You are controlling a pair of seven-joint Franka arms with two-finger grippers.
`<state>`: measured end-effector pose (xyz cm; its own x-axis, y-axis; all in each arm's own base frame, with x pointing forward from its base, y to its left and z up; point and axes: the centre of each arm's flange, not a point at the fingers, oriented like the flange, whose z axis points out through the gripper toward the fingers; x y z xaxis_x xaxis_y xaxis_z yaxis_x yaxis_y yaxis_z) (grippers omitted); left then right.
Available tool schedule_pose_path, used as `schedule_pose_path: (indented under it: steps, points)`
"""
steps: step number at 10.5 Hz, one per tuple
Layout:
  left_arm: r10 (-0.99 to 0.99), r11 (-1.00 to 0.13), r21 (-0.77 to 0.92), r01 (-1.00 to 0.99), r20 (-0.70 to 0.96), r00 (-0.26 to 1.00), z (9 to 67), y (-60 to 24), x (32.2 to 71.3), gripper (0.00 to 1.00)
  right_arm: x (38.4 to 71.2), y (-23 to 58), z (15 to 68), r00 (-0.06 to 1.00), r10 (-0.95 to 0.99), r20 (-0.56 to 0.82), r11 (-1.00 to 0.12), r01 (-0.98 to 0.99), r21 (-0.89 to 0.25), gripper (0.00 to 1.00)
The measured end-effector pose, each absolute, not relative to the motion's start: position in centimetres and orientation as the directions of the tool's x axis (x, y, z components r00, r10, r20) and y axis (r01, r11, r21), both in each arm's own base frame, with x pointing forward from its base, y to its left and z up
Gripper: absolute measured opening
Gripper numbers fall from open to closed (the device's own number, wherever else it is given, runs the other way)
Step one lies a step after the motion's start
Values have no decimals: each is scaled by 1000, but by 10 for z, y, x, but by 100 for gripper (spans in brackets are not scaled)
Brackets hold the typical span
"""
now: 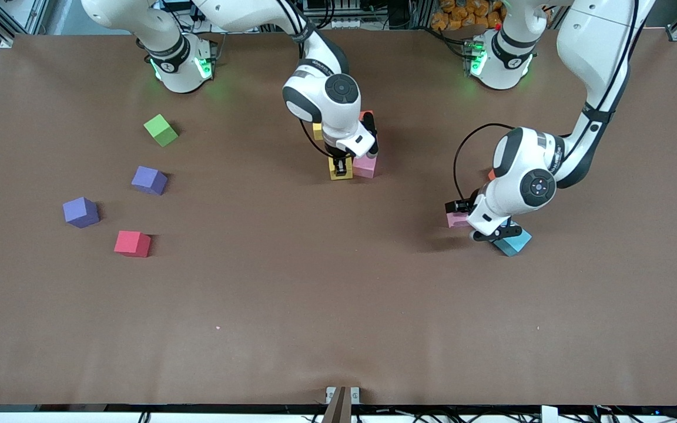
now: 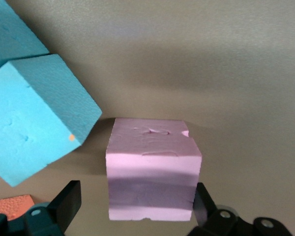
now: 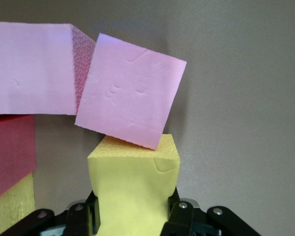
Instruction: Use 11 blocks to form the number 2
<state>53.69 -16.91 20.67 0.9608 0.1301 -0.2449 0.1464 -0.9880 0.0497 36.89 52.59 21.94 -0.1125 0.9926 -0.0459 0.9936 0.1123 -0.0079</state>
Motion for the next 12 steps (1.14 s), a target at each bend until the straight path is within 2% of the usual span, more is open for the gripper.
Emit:
schedule_pose_path:
  steps: [1, 2, 3, 5, 6, 9, 12]
  points:
    - [129, -988, 46, 145, -248, 960, 204, -167, 537, 99, 369, 526, 218, -113, 993, -47, 112, 994, -9, 52]
    - [128, -989, 44, 144, -251, 959, 201, -167, 537, 88, 369, 525, 216, -112, 992, -49, 112, 994, -12, 53]
    - [129, -988, 43, 145, -256, 958, 198, -166, 537, 87, 368, 525, 213, -112, 992, -51, 112, 994, -13, 63]
    - [136, -987, 44, 152, -257, 957, 197, -163, 538, 78, 368, 525, 209, -112, 992, -52, 112, 994, -15, 90]
    - [137, -987, 46, 154, -251, 958, 199, -163, 541, 65, 368, 525, 209, -112, 992, -52, 112, 994, -15, 99]
    - [149, -985, 54, 165, -232, 961, 209, -168, 550, 63, 374, 527, 220, -106, 993, -48, 106, 994, -7, 100]
    - [157, -984, 42, 175, -267, 951, 231, -188, 552, 63, 400, 507, 275, -46, 996, -81, 44, 999, -16, 100]
